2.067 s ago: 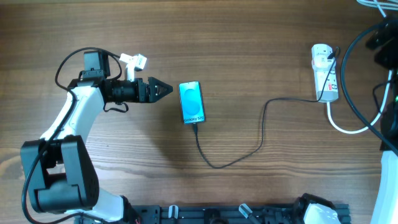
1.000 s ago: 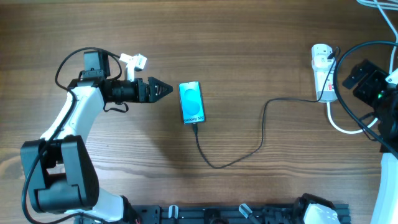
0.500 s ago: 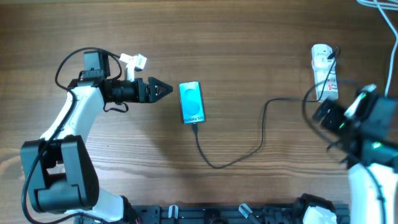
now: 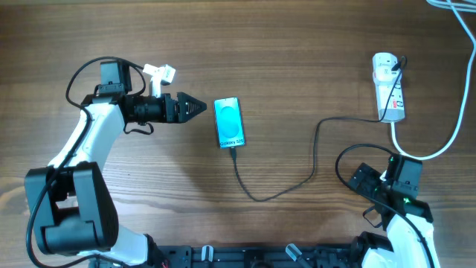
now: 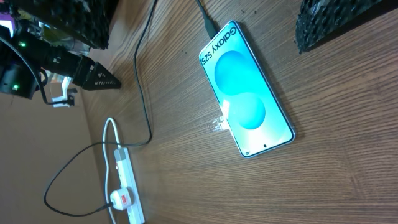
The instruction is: Plug charger to phone and switch on socket
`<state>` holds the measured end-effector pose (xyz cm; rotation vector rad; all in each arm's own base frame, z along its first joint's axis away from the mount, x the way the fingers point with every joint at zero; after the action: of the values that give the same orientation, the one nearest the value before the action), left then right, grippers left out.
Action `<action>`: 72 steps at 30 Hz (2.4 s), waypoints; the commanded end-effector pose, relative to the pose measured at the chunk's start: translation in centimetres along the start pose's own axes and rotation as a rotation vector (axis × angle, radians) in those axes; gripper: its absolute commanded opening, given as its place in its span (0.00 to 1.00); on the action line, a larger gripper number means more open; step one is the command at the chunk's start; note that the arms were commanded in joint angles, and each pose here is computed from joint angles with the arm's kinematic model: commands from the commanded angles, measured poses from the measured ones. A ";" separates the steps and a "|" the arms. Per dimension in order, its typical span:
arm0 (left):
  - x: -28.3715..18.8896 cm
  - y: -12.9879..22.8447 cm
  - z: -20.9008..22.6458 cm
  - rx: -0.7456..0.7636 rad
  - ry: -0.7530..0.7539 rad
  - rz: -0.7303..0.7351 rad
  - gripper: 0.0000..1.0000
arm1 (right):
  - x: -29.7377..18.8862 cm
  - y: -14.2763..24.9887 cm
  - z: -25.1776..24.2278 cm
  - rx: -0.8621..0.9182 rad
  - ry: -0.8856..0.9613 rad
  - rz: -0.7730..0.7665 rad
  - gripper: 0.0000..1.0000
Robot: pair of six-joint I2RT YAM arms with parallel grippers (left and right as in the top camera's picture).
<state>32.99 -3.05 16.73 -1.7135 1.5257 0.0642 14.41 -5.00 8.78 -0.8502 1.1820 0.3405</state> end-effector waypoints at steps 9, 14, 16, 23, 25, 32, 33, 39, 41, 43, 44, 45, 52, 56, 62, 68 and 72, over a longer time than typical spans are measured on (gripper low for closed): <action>-0.2 -0.1 -0.2 0.008 0.003 -0.007 1.00 | 1.5 2.1 -0.8 0.021 0.003 0.034 1.00; -0.2 -0.1 -0.2 0.008 0.003 -0.007 1.00 | 2.7 1.5 0.4 0.023 -0.202 -0.150 1.00; -0.2 -0.1 -0.2 0.008 0.003 -0.007 1.00 | 3.0 1.8 0.5 0.018 -0.244 -0.190 1.00; -0.2 -0.1 -0.2 0.008 0.003 -0.007 1.00 | 2.9 1.8 0.7 -0.060 -0.261 -0.192 1.00; -0.2 -0.1 -0.2 0.008 0.003 -0.007 1.00 | 3.0 2.1 0.6 -0.065 -0.263 -0.173 1.00; -0.2 -0.1 -0.2 0.008 0.003 -0.007 1.00 | 2.6 2.1 0.7 -0.065 -0.281 -0.178 1.00; -0.2 -0.1 -0.2 0.008 0.003 -0.007 1.00 | 2.5 2.0 0.7 -0.066 -0.285 -0.188 1.00; -0.2 -0.1 -0.2 0.008 0.003 -0.007 1.00 | 1.9 1.7 1.4 -0.163 -0.358 -0.225 1.00; -0.2 -0.1 -0.2 0.008 0.003 -0.007 1.00 | 1.7 1.7 1.6 -0.203 -0.387 -0.232 1.00; -0.2 -0.1 -0.2 0.008 0.003 -0.006 1.00 | 1.6 1.6 1.7 -0.213 -0.396 -0.249 1.00; -0.2 -0.1 -0.2 0.008 0.003 -0.007 1.00 | 1.4 1.5 1.7 -0.214 -0.400 -0.262 1.00; -0.2 -0.1 -0.2 0.008 0.003 -0.007 1.00 | 1.2 1.3 1.8 -0.216 -0.406 -0.279 1.00; -0.2 -0.1 -0.2 0.008 0.003 -0.007 1.00 | -0.3 0.5 2.5 -0.236 -0.506 -0.382 1.00; -0.2 -0.1 -0.2 0.008 0.003 -0.006 1.00 | -1.3 0.1 3.0 -0.246 -0.574 -0.432 1.00; -0.2 -0.1 -0.2 0.008 0.003 -0.007 1.00 | -2.7 -0.5 3.2 -0.243 -0.612 -0.531 1.00; -0.2 -0.1 -0.2 0.008 0.003 -0.007 1.00 | -5.2 -1.1 3.5 -0.275 -0.691 -0.700 1.00; -0.2 -0.1 -0.2 0.008 0.003 -0.007 1.00 | -6.1 -1.3 3.6 -0.282 -0.713 -0.762 1.00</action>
<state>32.99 -3.05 16.73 -1.7138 1.5257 0.0645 15.51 -2.44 14.64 -1.2097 0.1713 0.1538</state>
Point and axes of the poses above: each gripper's point midway between its finger pads, its own x axis out along the fingers, its own z axis along the line the jaws close on, y = z × x, the point moved 10 cm from there along -x, back along the fingers, and after that the axes turned 9 degrees about x, right-handed, at the moved point
